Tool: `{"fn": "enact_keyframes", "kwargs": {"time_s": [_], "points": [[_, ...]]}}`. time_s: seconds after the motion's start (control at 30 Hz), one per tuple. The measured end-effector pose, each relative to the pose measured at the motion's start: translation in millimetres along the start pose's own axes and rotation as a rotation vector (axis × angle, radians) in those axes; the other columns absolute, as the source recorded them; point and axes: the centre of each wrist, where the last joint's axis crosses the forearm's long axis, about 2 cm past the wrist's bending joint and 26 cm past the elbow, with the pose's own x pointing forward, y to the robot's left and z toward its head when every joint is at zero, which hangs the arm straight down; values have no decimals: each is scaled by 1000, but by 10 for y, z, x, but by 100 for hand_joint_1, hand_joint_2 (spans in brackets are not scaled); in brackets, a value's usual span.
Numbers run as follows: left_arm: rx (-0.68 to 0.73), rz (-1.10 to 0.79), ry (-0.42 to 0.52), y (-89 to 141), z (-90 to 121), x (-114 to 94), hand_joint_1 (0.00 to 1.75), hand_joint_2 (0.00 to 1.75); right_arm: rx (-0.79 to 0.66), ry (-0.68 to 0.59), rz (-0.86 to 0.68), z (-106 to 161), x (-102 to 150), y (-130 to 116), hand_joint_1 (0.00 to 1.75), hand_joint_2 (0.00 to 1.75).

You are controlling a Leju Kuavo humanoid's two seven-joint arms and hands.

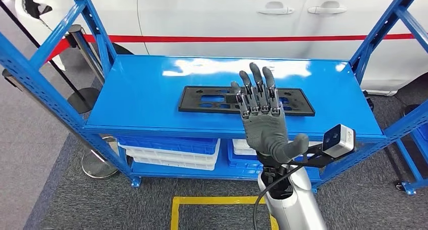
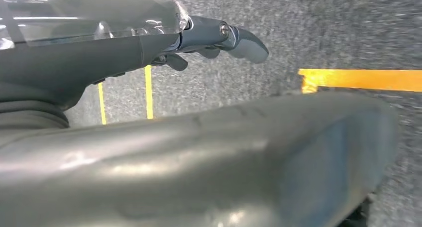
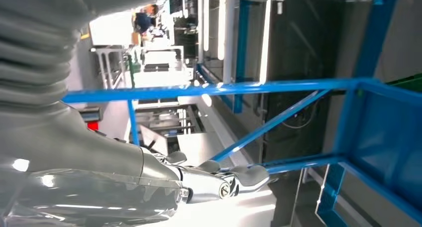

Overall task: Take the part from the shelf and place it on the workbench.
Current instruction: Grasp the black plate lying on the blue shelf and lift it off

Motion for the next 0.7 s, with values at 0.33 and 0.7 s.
{"fn": "enact_keyframes", "kwargs": {"time_s": [0.33, 0.7], "points": [[3, -1, 2, 16, -3, -17, 0, 0, -2, 0, 1, 10, -7, -1, 0, 175], [2, 1, 3, 11, -3, -24, 0, 0, -3, 0, 2, 14, -7, -3, 0, 175]]}}
